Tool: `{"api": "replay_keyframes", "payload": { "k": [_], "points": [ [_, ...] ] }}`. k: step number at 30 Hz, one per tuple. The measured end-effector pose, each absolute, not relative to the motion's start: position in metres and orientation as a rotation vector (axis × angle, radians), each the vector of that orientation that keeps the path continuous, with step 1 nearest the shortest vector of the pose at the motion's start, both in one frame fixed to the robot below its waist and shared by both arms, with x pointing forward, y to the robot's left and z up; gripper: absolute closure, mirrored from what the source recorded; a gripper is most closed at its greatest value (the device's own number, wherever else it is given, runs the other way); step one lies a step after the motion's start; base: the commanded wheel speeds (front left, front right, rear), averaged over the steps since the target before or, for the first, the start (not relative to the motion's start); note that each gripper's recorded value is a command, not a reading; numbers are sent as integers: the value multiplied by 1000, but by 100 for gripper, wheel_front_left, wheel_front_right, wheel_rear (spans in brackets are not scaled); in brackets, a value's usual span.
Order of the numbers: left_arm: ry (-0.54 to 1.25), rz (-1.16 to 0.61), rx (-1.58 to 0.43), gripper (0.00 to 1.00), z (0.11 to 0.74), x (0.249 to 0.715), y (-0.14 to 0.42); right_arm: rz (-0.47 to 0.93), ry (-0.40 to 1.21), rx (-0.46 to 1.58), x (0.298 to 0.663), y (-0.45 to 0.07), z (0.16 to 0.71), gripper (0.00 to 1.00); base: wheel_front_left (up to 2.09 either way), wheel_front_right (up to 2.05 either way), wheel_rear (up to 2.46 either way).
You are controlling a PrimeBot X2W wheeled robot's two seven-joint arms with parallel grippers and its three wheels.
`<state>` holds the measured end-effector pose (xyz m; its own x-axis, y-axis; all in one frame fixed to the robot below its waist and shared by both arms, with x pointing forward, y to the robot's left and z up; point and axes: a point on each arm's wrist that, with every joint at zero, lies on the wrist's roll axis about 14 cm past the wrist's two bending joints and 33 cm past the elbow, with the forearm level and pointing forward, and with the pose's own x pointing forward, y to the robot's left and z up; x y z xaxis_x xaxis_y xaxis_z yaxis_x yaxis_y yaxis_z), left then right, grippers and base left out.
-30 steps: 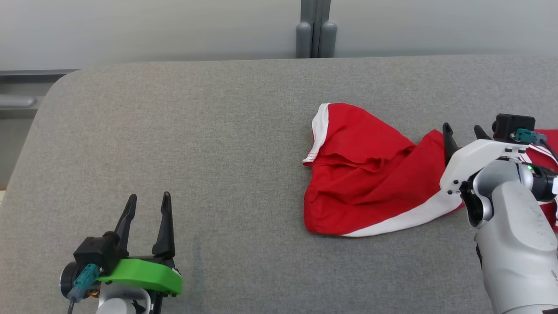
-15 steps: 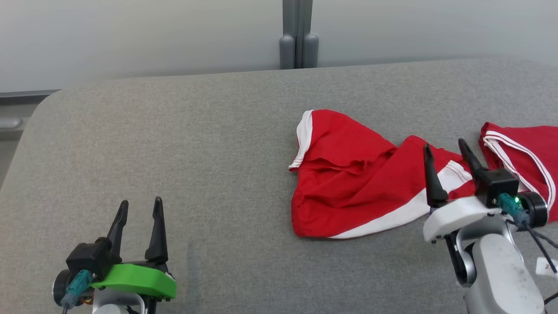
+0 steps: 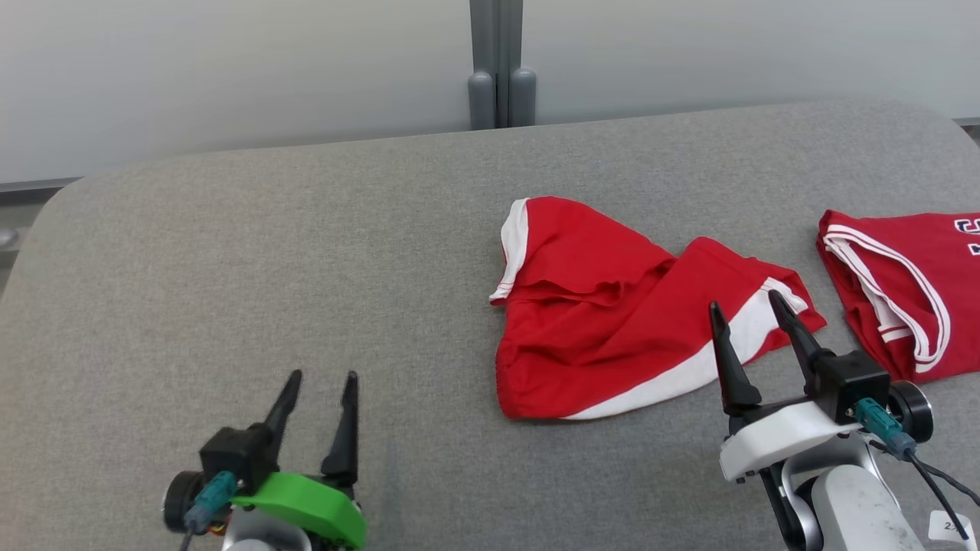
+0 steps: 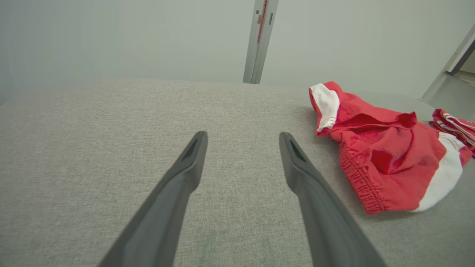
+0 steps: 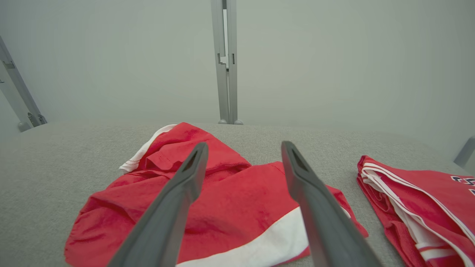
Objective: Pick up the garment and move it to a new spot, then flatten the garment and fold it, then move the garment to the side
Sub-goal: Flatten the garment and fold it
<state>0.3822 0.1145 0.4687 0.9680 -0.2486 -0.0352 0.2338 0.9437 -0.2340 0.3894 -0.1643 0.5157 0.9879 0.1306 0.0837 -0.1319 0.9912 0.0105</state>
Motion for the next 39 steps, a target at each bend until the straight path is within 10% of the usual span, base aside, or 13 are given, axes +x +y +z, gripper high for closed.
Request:
{"api": "replay_keyframes", "payload": {
  "k": [12, 29, 30, 31, 39],
  "points": [
    [374, -669, -212, 0, 433, 377, -15, 101, -74, 13, 384, -174, 515, 0, 0, 0, 0],
    [526, -854, -146, 0, 395, 368, -50, 9, -48, 15, 380, -203, 505, 0, 0, 0, 0],
    [514, -862, -177, 72, 399, 368, -55, 8, -48, 15, 380, -203, 505, 0, 0, 0, 0],
    [498, -867, -210, 100, 405, 368, -59, 7, -48, 16, 381, -204, 504, 0, 0, 0, 0],
    [493, -824, -377, 100, 420, 375, -50, 11, -48, 21, 387, -202, 503, 0, 0, 0, 0]
  ]
}}
